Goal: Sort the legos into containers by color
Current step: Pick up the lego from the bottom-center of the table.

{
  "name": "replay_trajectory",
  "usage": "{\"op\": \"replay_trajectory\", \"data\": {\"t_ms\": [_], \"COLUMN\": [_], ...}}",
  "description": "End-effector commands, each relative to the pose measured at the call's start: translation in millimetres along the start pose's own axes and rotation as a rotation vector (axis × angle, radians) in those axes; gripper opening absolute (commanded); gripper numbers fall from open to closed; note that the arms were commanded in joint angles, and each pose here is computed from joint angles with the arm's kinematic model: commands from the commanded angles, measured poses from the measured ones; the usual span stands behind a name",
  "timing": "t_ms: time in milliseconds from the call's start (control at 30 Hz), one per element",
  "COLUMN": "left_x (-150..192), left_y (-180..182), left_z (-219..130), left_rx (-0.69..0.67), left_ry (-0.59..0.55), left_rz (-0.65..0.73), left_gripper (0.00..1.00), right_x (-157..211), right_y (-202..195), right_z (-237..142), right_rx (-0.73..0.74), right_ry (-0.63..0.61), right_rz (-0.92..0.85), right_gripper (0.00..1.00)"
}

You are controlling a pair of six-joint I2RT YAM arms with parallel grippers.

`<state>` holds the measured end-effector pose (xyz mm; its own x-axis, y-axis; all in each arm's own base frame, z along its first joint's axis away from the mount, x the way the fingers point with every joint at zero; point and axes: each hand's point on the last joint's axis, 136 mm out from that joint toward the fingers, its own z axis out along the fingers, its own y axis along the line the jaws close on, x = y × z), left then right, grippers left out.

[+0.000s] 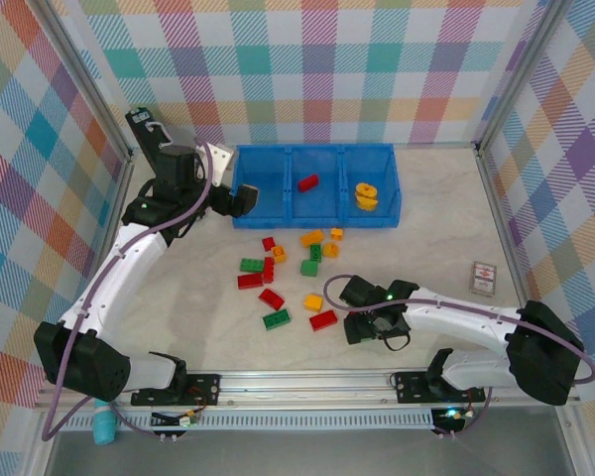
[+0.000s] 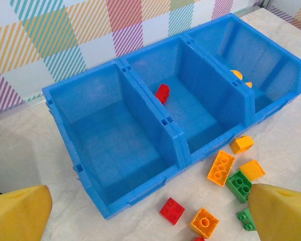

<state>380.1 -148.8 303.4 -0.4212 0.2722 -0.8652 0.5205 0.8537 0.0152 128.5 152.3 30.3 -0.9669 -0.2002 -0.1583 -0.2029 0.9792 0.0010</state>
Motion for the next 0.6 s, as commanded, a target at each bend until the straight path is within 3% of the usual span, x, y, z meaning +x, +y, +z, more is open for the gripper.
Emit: {"op": "replay_trajectory", "data": {"t_ms": [0, 100, 333, 433, 567], "left_x": [0, 0, 2, 0, -8], "left_y": [-4, -3, -2, -1, 3], "left_z": [-4, -3, -2, -3, -15], "left_rx": [0.005, 0.002, -0.006, -0.009, -0.045], "left_ry": [-0.013, -0.009, -0.001, 0.001, -0.017], "left_rz": [0.004, 0.004, 0.007, 0.015, 0.044], "left_gripper": [1.00, 1.00, 1.00, 1.00, 1.00], "right_x": [3, 5, 1, -33, -114], "right_y": [0, 2, 5, -2, 3], "right_z": [7, 13, 9, -29, -94], "right_rx": [0.011, 0.012, 0.037, 0.106, 0.071], "right_ry": [0.013, 0.026, 0.044, -0.006, -0.185], "right_rz": [0.021, 0.018, -0.007, -0.050, -0.149], "right_gripper": [0.87, 0.82, 0.58, 0.51, 0.51]}}
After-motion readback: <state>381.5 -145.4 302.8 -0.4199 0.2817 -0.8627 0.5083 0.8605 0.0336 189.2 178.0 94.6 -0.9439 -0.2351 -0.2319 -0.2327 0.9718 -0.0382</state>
